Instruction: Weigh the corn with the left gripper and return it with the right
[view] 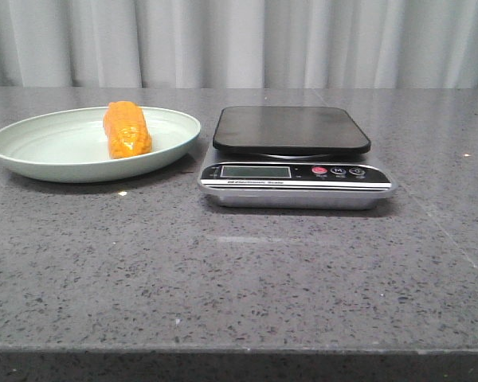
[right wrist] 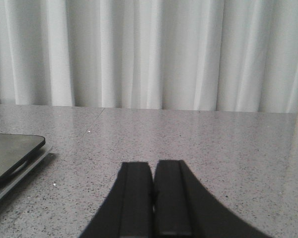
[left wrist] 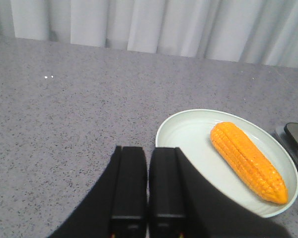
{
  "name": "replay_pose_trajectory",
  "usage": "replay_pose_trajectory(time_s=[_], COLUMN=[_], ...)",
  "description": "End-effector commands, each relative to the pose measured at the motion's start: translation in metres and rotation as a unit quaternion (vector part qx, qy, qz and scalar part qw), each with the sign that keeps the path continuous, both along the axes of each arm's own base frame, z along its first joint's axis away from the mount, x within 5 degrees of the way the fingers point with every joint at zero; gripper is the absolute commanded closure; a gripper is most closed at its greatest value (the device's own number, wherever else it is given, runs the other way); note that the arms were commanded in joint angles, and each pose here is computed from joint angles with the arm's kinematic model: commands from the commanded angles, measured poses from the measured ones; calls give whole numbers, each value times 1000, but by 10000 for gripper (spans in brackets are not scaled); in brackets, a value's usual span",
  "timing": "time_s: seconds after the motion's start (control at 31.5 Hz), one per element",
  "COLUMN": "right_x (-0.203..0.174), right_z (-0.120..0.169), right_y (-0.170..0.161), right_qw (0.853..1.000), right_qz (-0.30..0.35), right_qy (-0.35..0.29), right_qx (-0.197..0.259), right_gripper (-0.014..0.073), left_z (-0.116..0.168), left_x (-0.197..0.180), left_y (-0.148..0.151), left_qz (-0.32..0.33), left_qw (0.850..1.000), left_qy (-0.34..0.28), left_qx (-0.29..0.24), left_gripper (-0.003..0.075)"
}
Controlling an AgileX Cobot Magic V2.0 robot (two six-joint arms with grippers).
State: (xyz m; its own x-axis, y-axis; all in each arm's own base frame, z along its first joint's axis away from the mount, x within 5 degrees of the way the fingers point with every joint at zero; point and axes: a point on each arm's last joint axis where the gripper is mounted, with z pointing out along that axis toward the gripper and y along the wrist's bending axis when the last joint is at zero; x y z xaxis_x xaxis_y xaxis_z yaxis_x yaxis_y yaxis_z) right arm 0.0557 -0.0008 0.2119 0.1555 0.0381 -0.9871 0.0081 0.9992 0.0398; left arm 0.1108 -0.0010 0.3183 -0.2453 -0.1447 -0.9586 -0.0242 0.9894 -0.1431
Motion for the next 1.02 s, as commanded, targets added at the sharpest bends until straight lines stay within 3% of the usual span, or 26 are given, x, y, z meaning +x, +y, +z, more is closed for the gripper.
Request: replay_pose_trajectory(time_s=[0.0, 0.1, 0.25, 0.35, 0.63, 0.98], right_x=[-3, -3, -3, -3, -3, -3], right_z=[10, 10, 10, 10, 10, 10], right_y=[0, 0, 0, 0, 0, 0], right_qw=[999, 999, 999, 999, 999, 999], right_qz=[1, 1, 1, 1, 1, 1], right_qy=[-48, -48, -48, -48, -48, -48], right_qx=[-9, -9, -9, -9, -9, -9], right_gripper=[451, 451, 451, 451, 451, 451], left_z=[19, 23, 39, 46, 56, 23], left_x=[6, 9, 21, 33, 89, 181], left_y=[-2, -4, -10, -14, -43, -81], left_qz=[-8, -18, -37, -50, -105, -101], left_qw=[999, 1000, 999, 999, 990, 961], left_qy=[-40, -24, -6, 8, 90, 256], left_qx=[-5, -2, -2, -3, -4, -38], left_gripper=[563, 474, 216, 113, 100, 100])
